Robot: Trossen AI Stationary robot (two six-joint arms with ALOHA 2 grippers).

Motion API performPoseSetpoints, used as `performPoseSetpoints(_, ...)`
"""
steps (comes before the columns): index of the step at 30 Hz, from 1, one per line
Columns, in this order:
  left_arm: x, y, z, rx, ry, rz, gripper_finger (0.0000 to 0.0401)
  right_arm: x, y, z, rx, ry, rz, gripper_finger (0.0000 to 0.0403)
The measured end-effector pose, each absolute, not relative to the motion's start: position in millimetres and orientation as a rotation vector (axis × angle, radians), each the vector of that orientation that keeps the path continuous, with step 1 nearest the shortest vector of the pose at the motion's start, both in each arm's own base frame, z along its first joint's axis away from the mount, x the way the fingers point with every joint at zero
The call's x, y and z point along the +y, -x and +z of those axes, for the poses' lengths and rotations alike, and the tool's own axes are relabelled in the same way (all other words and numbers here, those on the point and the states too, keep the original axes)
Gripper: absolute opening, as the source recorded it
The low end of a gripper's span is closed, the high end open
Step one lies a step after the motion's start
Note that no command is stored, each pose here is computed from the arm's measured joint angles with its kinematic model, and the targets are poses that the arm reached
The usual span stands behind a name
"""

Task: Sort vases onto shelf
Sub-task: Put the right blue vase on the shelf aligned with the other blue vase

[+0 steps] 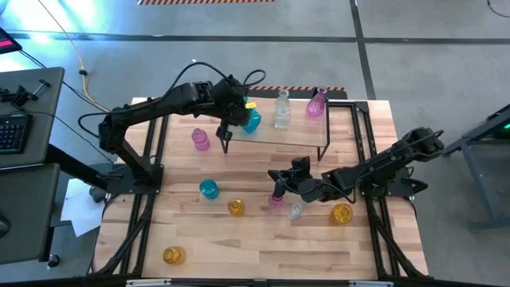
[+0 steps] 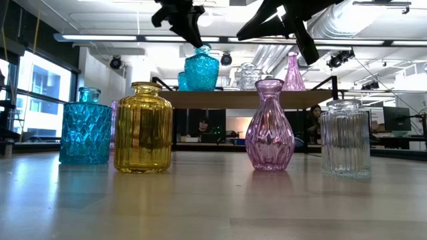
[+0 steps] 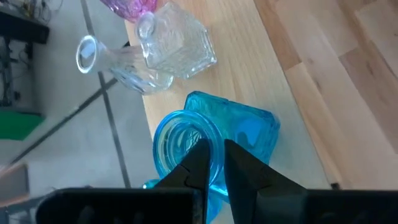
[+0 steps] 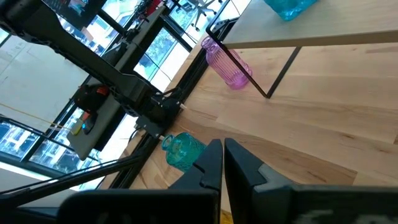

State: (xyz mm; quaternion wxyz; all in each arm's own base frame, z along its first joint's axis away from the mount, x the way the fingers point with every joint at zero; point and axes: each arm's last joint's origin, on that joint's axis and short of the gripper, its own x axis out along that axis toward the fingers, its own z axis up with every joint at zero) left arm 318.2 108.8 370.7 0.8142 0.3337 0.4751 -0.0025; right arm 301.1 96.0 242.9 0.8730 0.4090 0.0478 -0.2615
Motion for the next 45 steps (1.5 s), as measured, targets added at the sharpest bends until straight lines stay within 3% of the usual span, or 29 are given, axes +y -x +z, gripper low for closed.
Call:
performPoseSetpoints(19,113.8,-302.3,382.9,1.097,-0.521,0.074,0.0024,96.0,-301.1,242.9,0.1,-0.855,-0.546,0.0)
performPoseSetpoints(45,115.8,-296.9,381.1,1.157,-0.451,0.169,0.0033,96.2,-301.2,242.8,0.104,-0.859,-0.54,0.0)
